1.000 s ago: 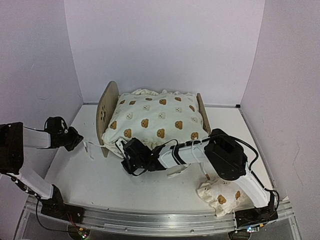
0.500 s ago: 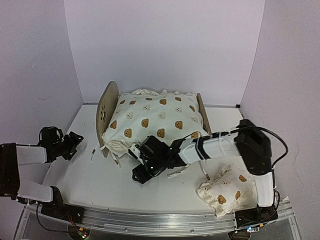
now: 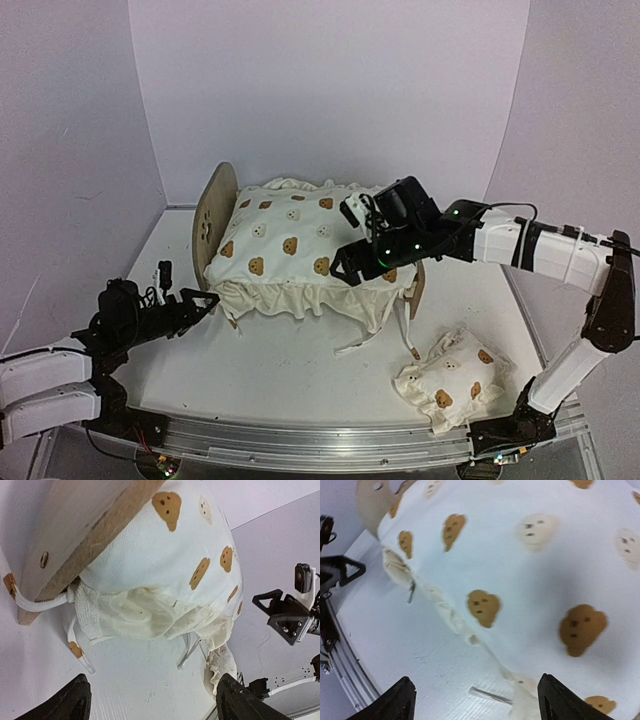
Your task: Set up the pet bed
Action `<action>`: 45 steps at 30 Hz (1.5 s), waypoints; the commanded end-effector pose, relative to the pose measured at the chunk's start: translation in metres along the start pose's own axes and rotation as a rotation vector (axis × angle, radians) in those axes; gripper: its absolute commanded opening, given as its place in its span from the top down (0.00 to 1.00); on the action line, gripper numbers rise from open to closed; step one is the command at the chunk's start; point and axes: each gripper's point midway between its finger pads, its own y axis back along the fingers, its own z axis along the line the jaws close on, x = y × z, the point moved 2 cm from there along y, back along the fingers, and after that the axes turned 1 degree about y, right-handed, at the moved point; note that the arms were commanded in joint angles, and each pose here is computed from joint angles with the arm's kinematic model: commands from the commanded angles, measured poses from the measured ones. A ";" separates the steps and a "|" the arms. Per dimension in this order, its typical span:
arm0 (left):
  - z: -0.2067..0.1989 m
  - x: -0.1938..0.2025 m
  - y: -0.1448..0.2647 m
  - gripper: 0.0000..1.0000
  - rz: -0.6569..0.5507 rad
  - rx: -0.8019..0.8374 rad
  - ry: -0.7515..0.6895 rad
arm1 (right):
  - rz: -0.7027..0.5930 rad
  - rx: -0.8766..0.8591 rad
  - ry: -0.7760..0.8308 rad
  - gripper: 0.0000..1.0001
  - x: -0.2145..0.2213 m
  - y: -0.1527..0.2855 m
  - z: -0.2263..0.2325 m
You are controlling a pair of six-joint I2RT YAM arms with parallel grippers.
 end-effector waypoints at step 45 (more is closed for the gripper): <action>-0.025 -0.104 0.069 0.16 -0.296 -0.477 0.380 | -0.218 0.166 -0.001 0.02 -0.076 0.089 -0.055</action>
